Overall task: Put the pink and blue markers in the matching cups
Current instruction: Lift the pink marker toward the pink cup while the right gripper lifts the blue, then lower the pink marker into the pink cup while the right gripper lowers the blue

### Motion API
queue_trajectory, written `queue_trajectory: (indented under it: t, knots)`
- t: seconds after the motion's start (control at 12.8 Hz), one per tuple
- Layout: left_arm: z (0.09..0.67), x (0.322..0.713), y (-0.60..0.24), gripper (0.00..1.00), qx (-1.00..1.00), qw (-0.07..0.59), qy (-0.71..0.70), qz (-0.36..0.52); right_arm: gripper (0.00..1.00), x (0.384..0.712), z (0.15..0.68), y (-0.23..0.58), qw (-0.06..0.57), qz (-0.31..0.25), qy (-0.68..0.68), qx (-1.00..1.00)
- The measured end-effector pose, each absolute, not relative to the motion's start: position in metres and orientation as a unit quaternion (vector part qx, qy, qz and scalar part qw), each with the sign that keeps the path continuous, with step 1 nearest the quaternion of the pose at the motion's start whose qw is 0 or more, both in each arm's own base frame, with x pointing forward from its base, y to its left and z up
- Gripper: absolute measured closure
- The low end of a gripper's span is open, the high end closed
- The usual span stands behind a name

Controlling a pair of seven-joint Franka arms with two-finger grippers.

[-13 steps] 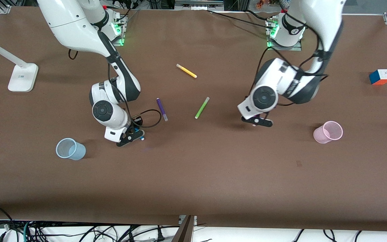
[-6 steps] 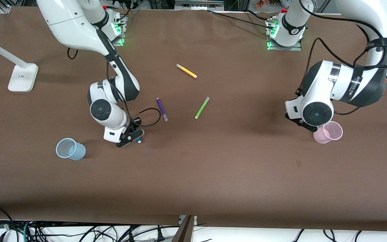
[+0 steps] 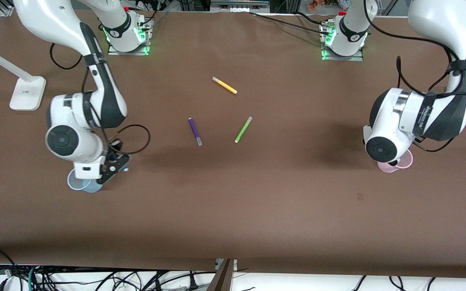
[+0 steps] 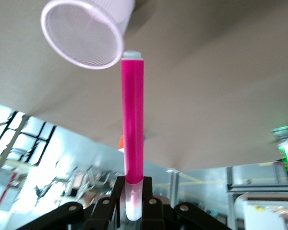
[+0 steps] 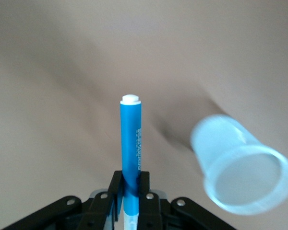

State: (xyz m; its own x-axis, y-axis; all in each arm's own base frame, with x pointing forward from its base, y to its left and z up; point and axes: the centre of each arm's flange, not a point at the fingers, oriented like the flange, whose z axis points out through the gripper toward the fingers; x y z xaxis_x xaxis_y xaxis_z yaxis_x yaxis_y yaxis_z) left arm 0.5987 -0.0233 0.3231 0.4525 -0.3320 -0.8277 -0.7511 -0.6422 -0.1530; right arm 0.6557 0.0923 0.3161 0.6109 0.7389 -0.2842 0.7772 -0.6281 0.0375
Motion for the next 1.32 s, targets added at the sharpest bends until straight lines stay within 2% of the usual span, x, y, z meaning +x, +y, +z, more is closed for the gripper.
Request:
queue_trajectory:
  t: [0.47,1.01,1.09,1.32]
  knots:
    - [0.278,0.615,0.021,0.83,-0.769,0.300,0.358,0.436,0.83,0.671,0.335,0.055,0.236,-0.204,0.560,0.767]
    - [0.256,0.636,0.031,0.82,-0.772,0.288,0.368,0.431,0.83,0.677,0.297,0.061,0.311,-0.267,0.615,0.674]
    - [0.251,0.637,0.030,0.77,-0.771,0.287,0.370,0.431,0.83,0.677,0.291,0.065,0.319,-0.275,0.622,0.660]
    - [0.247,0.637,0.025,0.44,-0.769,0.287,0.375,0.430,0.83,0.676,0.271,0.078,0.334,-0.292,0.637,0.630]
